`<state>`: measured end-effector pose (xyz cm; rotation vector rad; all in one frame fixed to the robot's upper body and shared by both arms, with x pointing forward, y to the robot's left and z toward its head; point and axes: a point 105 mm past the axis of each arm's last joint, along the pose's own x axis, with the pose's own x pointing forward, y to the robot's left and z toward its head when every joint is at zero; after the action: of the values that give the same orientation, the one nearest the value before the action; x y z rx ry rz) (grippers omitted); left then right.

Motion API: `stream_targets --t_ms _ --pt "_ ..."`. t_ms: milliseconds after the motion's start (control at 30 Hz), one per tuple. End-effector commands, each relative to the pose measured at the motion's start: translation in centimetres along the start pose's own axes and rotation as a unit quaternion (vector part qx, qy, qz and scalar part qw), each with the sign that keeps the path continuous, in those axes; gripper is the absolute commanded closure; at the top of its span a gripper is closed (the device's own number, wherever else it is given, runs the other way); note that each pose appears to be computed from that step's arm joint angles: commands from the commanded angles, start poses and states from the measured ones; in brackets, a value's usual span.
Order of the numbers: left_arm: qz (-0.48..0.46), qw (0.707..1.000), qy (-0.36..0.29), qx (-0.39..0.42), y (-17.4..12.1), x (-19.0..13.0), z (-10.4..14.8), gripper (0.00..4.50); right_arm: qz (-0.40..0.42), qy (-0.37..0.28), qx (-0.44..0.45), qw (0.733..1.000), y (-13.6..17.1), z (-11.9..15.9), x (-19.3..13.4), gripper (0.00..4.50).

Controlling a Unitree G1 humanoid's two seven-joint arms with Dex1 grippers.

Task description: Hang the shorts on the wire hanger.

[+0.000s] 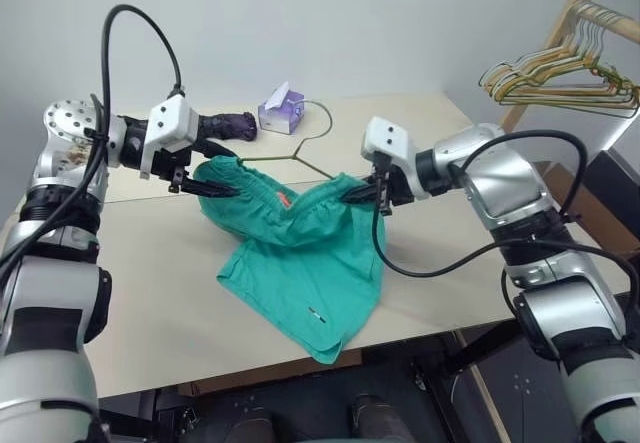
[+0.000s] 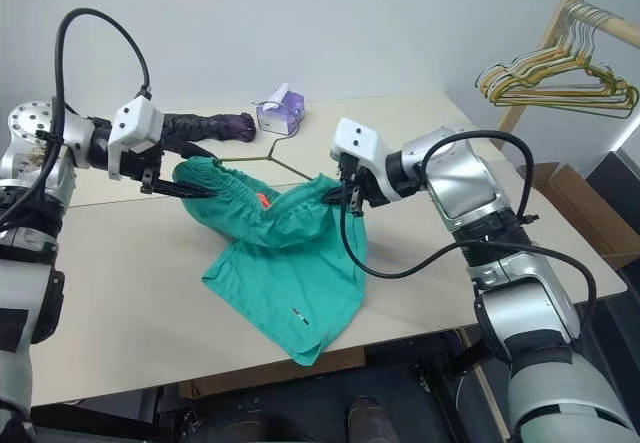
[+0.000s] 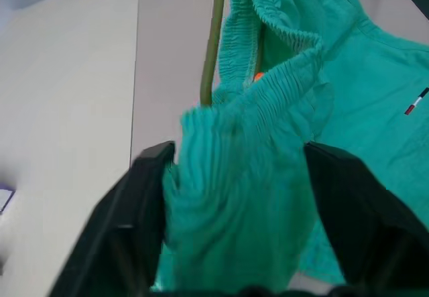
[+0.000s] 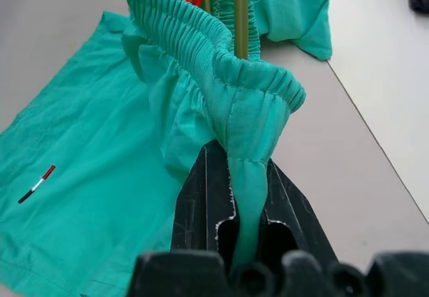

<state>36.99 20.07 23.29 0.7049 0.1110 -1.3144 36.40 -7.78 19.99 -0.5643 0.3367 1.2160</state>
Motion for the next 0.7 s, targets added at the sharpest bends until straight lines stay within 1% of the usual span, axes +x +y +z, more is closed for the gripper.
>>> stream_targets --t_ms 33,100,200,333,400,433,500,567,600,700 --pt "0.07 0.996 -0.06 0.017 2.1 -2.8 3.1 0.01 -0.039 -0.023 0.012 0.999 -0.5 0.7 -1.8 4.5" --pt "0.107 0.989 -0.102 0.013 2.8 -3.9 4.1 0.01 -0.062 -0.022 0.038 0.997 -0.6 0.1 -2.4 4.5" --pt "0.144 0.975 -0.167 -0.001 3.1 -4.5 4.8 0.01 -0.13 -0.013 0.109 0.985 -1.4 -1.3 -4.2 4.5" --pt "0.107 0.965 -0.236 -0.031 0.8 -3.6 4.7 0.01 -0.234 -0.009 0.191 0.953 -1.8 -2.9 -7.8 4.5" --pt "0.103 0.96 -0.256 -0.045 -0.3 -3.0 4.6 0.01 -0.281 0.015 0.238 0.929 -1.7 -4.0 -9.4 4.5" --pt "0.103 0.957 -0.266 -0.054 -0.7 -2.5 4.5 0.01 -0.311 0.032 0.246 0.918 -1.6 -4.6 -10.3 4.5" --pt "0.1 0.952 -0.282 -0.067 -1.8 -1.6 4.5 0.01 -0.373 0.058 0.247 0.893 -1.4 -5.6 -12.0 4.5" --pt "0.101 0.947 -0.294 -0.081 -2.5 -0.7 4.7 0.01 -0.418 0.061 0.281 0.862 -1.5 -6.5 -13.4 4.5" --pt "0.103 0.944 -0.3 -0.087 -2.8 -0.2 4.8 0.01 -0.449 0.058 0.304 0.838 -1.9 -7.1 -14.3 4.5" --pt "0.102 0.938 -0.316 -0.101 -3.5 1.0 5.4 0.01 -0.547 0.065 0.357 0.754 -3.3 -9.3 -17.4 4.5"
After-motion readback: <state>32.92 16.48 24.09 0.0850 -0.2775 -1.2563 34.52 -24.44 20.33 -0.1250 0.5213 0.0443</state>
